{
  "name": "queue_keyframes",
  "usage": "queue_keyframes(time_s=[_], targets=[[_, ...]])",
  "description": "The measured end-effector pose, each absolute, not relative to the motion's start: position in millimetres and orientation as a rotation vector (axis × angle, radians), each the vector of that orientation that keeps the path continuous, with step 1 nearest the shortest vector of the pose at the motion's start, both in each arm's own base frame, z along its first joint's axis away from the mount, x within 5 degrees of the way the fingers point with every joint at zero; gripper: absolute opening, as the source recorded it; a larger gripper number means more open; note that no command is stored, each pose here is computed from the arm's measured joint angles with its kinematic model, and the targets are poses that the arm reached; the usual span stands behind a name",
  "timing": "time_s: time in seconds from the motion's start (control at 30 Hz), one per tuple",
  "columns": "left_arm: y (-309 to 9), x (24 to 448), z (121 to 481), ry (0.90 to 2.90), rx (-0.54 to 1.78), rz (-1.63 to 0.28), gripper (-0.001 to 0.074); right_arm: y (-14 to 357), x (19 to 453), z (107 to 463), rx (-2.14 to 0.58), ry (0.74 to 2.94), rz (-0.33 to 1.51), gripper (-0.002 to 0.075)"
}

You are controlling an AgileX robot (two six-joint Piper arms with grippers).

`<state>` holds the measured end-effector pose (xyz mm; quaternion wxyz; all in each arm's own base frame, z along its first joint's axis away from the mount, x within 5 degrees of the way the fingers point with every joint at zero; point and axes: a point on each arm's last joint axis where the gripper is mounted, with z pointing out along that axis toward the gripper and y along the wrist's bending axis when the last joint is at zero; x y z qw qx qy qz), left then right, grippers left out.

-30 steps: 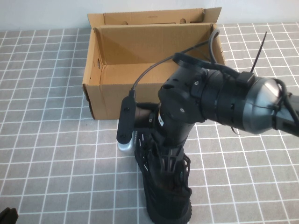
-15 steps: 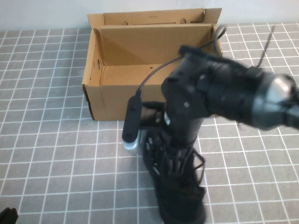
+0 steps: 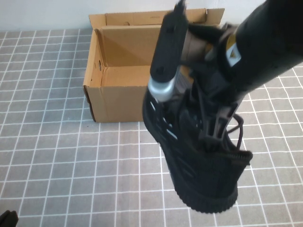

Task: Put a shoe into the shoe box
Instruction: Pick up the shoe from the table, then hand over the shoe

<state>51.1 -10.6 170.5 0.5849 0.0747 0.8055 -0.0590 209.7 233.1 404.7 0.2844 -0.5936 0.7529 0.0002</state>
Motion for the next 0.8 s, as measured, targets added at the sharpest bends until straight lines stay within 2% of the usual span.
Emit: queue_keyframes(time_s=[0.13,0.67,0.8], targets=[[-11,51,170,1.879,0.175,-0.137,0.0,232,209,414,-1.585,1.976,0.006,-0.0001],[-10,52,172,1.855,0.184,-0.119,0.0,233,208,414,-1.618,1.953,0.009,-0.0001],[-13,54,183,1.749,0.057,-0.26,0.0,233,207,414,-1.594,1.974,0.026,-0.0001]])
